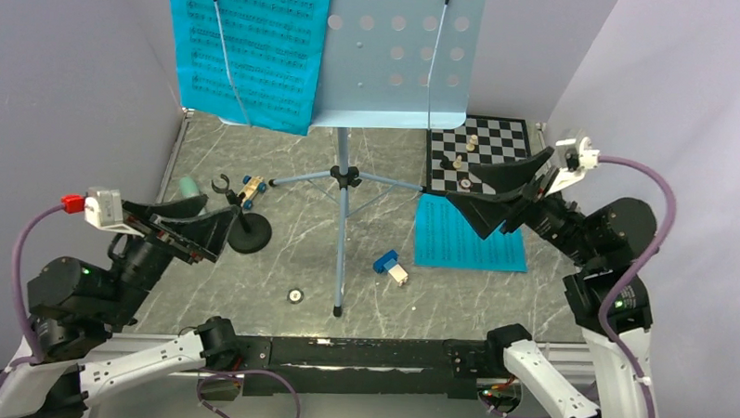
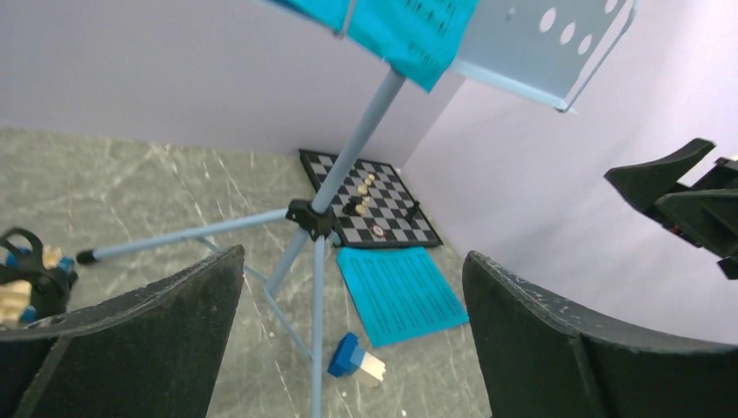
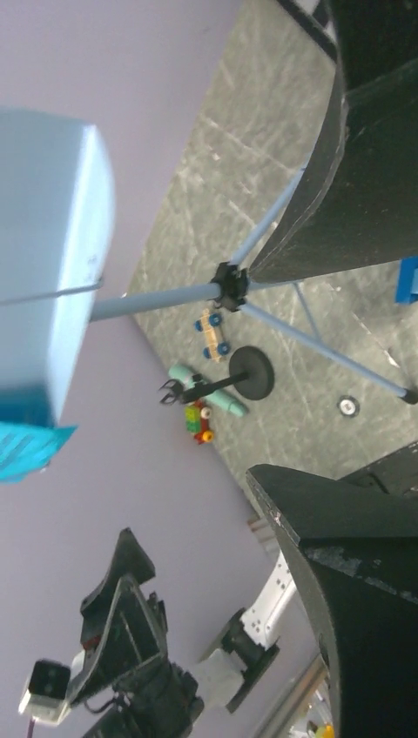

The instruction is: Pack up the instrument practice props

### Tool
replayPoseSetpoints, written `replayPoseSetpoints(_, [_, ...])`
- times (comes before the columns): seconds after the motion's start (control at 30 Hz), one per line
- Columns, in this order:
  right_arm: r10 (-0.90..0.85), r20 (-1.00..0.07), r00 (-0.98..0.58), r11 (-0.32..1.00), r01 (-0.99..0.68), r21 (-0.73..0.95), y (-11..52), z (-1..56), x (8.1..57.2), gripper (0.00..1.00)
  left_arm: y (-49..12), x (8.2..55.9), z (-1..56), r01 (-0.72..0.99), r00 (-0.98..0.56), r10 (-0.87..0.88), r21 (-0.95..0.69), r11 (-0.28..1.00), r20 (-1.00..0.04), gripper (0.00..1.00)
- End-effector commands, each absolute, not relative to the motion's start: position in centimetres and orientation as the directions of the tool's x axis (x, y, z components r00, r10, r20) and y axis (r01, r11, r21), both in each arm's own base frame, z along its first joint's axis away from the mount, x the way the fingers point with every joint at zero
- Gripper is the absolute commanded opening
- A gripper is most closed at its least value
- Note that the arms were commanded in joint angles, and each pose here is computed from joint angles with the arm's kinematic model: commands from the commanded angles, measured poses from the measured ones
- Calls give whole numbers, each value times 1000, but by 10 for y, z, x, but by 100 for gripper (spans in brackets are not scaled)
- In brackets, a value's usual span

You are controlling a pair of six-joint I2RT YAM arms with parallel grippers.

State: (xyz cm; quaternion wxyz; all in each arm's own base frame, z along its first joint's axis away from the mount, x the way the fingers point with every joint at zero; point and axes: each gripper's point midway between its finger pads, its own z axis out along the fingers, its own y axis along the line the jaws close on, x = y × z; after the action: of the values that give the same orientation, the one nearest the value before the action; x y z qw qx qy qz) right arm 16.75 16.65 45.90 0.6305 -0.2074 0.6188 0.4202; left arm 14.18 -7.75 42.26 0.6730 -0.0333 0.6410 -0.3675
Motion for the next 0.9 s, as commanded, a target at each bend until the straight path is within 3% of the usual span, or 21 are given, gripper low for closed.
replayPoseSetpoints(0.0, [298,-955,6,513,-845,155,170,524,147,81,-69,145,458,470,27,-487,-419,777,-873,99])
replayPoseSetpoints(0.23, [316,-949,19,405,-907,117,193,579,153,82,-53,141,502,487,143,-487,-367,792,-861,99])
replayPoseSetpoints(0.47, [280,-960,-28,321,-939,121,257,585,174,82,-79,145,542,545,210,-444,-273,793,-871,99])
replayPoseSetpoints(0.87, [314,-945,-95,416,-881,227,330,561,215,82,-96,160,602,513,286,-410,-223,829,-866,99])
